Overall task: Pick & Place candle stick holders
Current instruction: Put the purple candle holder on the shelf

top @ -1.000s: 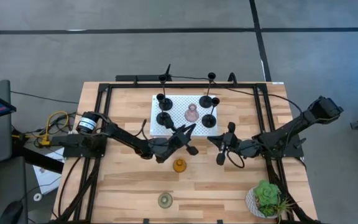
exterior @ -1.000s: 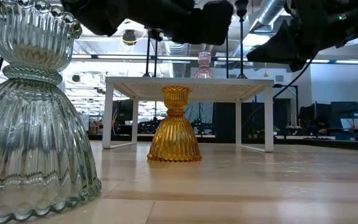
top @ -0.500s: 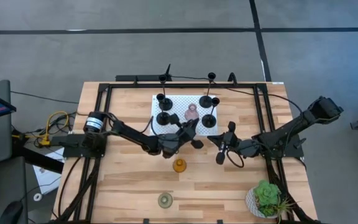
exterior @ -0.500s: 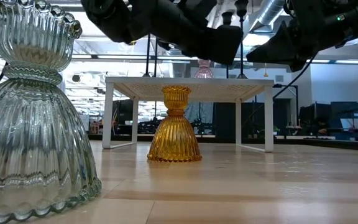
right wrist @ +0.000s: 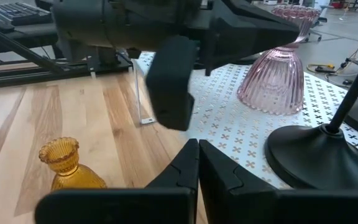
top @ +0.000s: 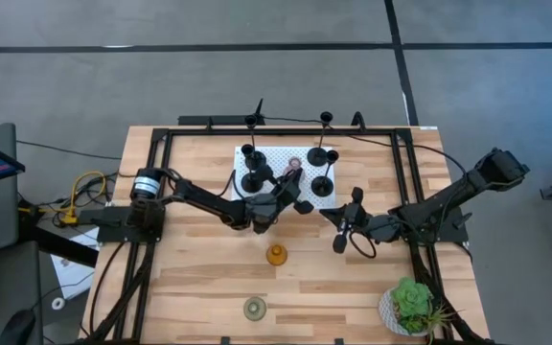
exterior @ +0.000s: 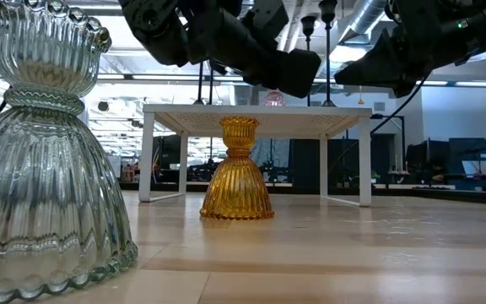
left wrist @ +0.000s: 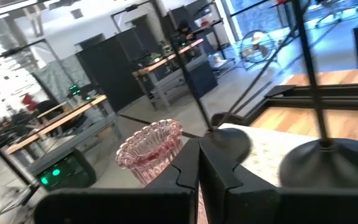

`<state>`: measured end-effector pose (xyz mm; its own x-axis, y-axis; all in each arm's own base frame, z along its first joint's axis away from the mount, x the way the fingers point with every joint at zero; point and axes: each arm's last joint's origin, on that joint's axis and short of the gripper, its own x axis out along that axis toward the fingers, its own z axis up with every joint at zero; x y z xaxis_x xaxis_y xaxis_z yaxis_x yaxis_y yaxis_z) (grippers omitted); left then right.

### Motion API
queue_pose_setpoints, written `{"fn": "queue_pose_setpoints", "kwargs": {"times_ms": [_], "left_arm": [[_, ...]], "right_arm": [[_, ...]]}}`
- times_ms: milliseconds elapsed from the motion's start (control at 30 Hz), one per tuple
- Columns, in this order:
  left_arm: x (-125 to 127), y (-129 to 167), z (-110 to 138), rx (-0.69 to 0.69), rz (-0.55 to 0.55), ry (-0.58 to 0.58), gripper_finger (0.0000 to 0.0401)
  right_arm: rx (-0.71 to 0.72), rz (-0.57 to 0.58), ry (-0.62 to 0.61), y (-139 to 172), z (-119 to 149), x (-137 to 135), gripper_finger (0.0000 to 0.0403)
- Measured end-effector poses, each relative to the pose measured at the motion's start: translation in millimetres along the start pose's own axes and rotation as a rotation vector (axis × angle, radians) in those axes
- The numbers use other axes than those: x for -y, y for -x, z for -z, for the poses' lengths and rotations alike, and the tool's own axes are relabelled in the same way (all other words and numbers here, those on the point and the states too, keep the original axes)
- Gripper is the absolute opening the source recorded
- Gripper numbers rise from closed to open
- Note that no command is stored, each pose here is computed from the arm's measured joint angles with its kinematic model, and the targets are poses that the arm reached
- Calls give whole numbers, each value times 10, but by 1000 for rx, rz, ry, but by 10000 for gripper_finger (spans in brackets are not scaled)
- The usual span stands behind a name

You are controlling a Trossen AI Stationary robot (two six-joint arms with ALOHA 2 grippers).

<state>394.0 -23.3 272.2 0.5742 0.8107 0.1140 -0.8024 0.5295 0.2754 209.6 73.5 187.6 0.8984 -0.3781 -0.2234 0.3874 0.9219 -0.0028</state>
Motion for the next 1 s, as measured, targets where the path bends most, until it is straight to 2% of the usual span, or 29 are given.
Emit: {"fn": "queue_pose_setpoints", "kwargs": {"times_ms": [433,633,700,833,1000], "left_arm": [[-74,-122,34,-10,-38,10,3],[47,74,-27,21,46,14,3],[88,188,-47,-5,13,-45,3],[94,324,-48,-115,-142,-154,3],[83,288,-43,-104,-129,-154,3]], "right_arm": [[-3,1,3,0,4,1,0],[-15,4,16,0,20,5,0],[-15,4,16,0,20,5,0],[-15,5,16,-2,19,7,0],[-15,5,15,-3,18,8,0]]}}
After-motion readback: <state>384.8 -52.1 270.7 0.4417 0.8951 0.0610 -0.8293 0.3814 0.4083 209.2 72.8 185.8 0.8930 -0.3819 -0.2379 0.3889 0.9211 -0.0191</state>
